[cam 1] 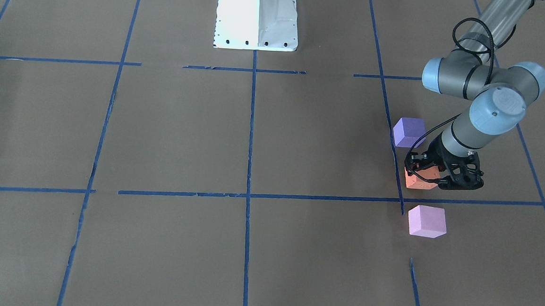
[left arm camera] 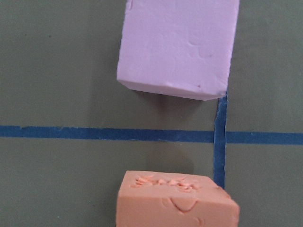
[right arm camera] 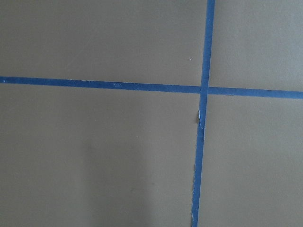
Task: Arrange blocks in a line
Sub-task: 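Carry the orange cube with the left gripper between the pink and purple cubes, then open the left gripper and lift it away from the orange cube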
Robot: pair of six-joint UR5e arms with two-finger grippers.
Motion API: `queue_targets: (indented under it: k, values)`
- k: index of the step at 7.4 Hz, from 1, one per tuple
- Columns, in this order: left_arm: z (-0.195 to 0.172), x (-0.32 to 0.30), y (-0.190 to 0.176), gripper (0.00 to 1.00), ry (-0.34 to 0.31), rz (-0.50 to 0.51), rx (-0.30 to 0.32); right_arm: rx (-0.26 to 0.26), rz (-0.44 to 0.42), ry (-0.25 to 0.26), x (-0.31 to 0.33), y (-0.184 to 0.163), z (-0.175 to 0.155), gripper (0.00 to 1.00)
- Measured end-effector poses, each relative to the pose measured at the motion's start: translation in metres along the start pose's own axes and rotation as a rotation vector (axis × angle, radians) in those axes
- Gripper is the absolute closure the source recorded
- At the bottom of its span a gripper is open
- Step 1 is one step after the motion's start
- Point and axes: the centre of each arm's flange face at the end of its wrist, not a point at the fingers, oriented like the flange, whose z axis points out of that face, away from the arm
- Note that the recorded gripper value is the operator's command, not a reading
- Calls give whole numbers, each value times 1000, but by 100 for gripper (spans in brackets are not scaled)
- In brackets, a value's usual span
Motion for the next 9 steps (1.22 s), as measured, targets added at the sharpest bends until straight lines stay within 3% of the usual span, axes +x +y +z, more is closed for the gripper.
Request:
queue_targets:
  k: [4,6,9]
  values:
    - [-20,-15,-12,0,12,-31,15,0,0,0,0,0,0,0]
    - [-65,-50,-31,0,21,-32,47,0,0,0,0,0,0,0]
    - [-152,-181,-55,0,-95,130,60,0,1,0,0,0,0,0]
